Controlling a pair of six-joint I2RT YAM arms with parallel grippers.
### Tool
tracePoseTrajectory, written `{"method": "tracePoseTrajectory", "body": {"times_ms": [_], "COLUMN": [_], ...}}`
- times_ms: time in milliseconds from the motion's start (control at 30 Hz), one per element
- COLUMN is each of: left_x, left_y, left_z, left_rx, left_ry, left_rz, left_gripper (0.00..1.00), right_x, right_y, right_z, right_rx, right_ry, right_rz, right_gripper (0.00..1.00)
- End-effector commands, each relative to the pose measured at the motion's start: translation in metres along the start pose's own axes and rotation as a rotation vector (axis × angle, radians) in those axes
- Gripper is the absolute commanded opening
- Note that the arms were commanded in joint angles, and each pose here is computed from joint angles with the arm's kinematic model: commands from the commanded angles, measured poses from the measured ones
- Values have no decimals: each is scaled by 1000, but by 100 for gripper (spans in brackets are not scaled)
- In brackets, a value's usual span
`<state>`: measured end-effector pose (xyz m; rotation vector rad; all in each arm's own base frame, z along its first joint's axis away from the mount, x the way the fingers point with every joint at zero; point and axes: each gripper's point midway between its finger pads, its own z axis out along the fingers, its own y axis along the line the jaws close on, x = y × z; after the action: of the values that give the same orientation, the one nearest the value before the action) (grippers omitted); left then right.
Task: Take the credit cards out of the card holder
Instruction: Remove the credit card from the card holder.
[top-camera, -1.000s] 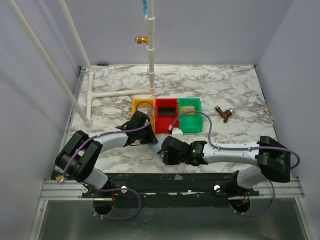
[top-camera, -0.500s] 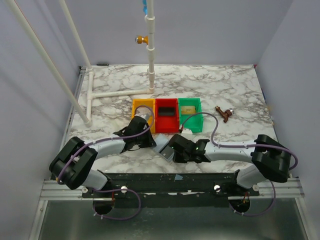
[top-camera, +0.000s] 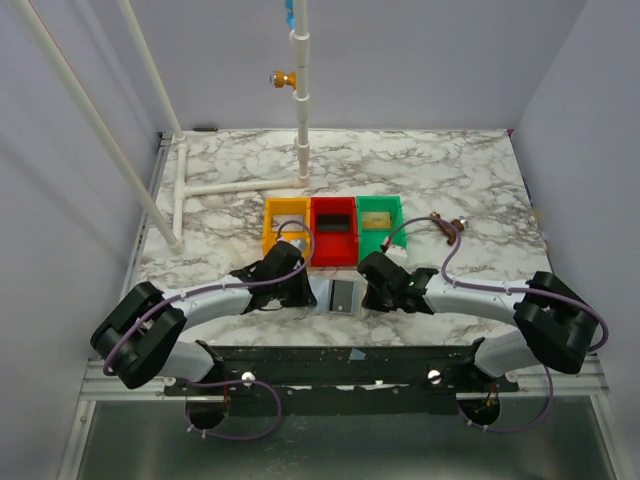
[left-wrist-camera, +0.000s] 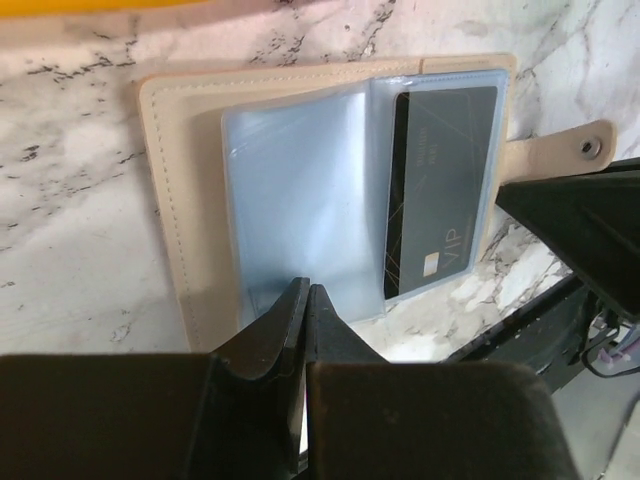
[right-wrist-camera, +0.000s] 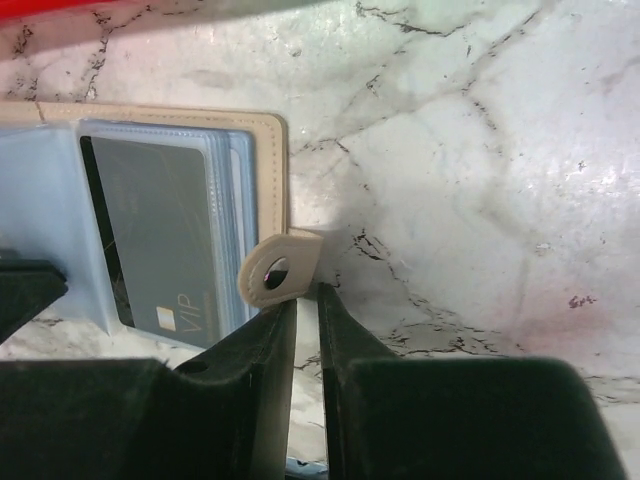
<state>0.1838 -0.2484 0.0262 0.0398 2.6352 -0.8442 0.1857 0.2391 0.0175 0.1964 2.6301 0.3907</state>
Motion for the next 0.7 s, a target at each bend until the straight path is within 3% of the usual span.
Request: {"method": "tracePoseTrajectory", "body": {"times_ms": [0, 433, 667], "left_x": [-18, -25, -17], "left_y": [-23, -44, -39], "left_z": [-5, 9, 12], "left_rx": [36, 118, 118], "left_ry": [-19, 27, 61], "left_rz": [13, 2, -5], "left_gripper": [6, 14, 21], "right_x": [-5, -8, -8], "right_y": [-6, 49, 55], "right_z": [-3, -29, -18], "right_rx": [32, -119, -89], "right_ry": [-5, -7, -15], "right_rz": [-47, -112, -125], "right_gripper": [19, 19, 24]}}
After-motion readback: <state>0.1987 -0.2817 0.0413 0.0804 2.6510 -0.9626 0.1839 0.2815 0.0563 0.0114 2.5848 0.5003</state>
